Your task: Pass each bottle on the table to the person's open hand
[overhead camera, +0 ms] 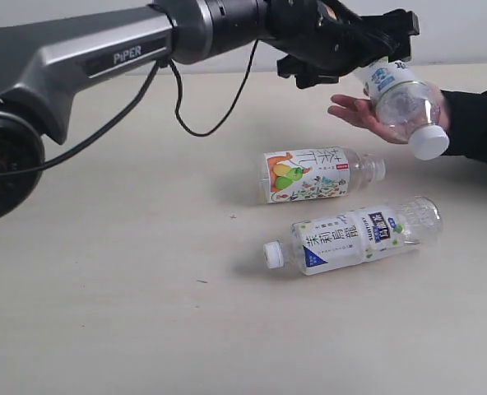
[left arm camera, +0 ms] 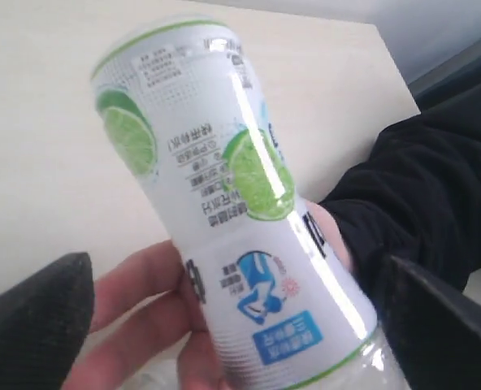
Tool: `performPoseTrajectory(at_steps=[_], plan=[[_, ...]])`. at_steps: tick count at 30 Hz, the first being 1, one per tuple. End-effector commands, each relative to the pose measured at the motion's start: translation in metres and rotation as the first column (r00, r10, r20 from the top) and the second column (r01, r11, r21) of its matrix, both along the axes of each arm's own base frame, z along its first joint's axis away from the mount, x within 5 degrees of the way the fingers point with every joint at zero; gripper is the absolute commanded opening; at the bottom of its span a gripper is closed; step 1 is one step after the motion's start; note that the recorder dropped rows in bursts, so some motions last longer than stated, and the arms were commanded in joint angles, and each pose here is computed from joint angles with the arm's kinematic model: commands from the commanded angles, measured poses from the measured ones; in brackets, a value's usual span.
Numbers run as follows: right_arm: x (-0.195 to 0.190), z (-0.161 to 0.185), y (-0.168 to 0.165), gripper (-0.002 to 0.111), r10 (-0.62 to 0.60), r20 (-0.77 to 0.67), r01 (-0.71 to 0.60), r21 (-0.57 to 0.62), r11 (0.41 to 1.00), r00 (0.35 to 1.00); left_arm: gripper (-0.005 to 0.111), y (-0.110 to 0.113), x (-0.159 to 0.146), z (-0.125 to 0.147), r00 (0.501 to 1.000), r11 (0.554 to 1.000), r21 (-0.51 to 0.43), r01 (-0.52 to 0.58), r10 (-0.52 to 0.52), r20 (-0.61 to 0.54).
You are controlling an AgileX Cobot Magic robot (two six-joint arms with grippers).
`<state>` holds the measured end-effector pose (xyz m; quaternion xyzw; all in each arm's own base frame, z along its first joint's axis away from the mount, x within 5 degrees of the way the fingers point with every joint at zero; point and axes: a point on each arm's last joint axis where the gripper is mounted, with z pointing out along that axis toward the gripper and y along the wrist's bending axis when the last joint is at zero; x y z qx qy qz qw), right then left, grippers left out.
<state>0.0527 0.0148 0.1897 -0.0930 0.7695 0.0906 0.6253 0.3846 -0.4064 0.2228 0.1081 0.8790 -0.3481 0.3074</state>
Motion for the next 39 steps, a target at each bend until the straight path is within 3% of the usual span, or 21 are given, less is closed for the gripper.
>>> performPoseTrajectory(at_steps=[1, 5, 7, 13, 18, 28, 35, 39], plan=[[0.000, -0.001, 0.000, 0.000, -0.005, 0.005, 0.005, -0.002, 1.000, 1.000, 0.090, 0.011, -0.006, 0.032, 0.993, 0.993, 0.092, 0.073, -0.081, 0.087], [0.000, -0.001, 0.000, 0.000, -0.005, 0.005, 0.005, -0.002, 1.000, 1.000, 0.089, 0.018, -0.015, 0.052, 0.957, 0.957, 0.221, 0.189, -0.230, 0.178], [0.000, -0.001, 0.000, 0.000, -0.005, 0.005, 0.005, -0.002, 1.000, 1.000, 0.083, 0.022, -0.020, 0.058, 0.936, 0.929, 0.284, 0.239, -0.298, 0.186], [0.000, -0.001, 0.000, 0.000, -0.004, 0.004, 0.004, 0.000, 1.000, 1.000, 0.044, 0.034, -0.033, 0.070, 0.889, 0.838, 0.426, 0.340, -0.434, 0.143], [0.000, -0.001, 0.000, 0.000, -0.004, 0.004, 0.004, 0.000, 1.000, 1.000, 0.001, 0.039, -0.035, 0.067, 0.865, 0.782, 0.496, 0.376, -0.489, 0.115], [0.000, -0.001, 0.000, 0.000, -0.004, 0.004, 0.004, 0.002, 1.000, 1.000, 0.000, 0.049, -0.046, 0.061, 0.849, 0.688, 0.567, 0.453, -0.528, -0.037], [0.000, -0.001, 0.000, 0.000, -0.004, 0.004, 0.004, 0.002, 1.000, 1.000, 0.000, 0.025, -0.081, 0.064, 0.779, 0.611, 0.585, 0.533, -0.624, -0.058], [0.000, -0.001, 0.000, 0.000, -0.004, 0.004, 0.004, 0.002, 1.000, 1.000, 0.000, 0.017, -0.097, 0.072, 0.757, 0.598, 0.577, 0.557, -0.651, -0.056]])
